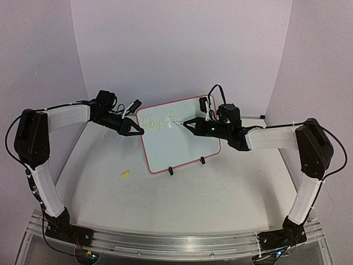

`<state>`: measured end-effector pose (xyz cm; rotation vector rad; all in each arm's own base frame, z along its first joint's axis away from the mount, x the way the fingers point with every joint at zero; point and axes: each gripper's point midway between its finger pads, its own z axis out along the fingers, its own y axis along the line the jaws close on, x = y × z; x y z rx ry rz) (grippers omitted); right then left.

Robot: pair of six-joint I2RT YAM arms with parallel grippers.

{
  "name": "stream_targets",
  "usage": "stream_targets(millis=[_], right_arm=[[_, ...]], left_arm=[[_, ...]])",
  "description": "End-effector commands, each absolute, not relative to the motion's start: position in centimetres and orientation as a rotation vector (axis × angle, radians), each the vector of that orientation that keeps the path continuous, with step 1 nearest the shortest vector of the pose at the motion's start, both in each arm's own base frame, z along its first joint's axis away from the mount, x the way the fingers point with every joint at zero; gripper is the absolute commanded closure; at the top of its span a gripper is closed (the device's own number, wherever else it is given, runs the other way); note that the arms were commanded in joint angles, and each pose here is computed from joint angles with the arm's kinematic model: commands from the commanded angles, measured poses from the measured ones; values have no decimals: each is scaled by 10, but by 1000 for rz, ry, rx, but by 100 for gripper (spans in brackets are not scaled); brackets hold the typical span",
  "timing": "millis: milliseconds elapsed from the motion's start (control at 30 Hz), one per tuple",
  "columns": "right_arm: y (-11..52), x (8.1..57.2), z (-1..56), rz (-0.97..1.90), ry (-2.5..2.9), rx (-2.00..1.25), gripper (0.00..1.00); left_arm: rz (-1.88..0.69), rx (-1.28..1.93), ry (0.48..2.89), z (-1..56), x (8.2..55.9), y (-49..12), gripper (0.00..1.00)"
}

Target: Write a sentence on the whiteboard

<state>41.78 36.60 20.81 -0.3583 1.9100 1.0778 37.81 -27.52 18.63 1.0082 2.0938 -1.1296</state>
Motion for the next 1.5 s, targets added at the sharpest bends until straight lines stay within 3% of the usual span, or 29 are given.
stream_targets(millis=[0, 800, 1467], right_arm=[[357, 425, 224, 1018, 1875, -322, 100], [351, 438, 258, 973, 1797, -287, 100], [348, 428, 215, 970, 1891, -295, 100]], left_arm=[[-1090, 1053, 2102, 187, 373, -281, 100], [-1090, 1052, 2104, 187, 373, -280, 100], [-1094, 1052, 2107, 185, 372, -281, 100]])
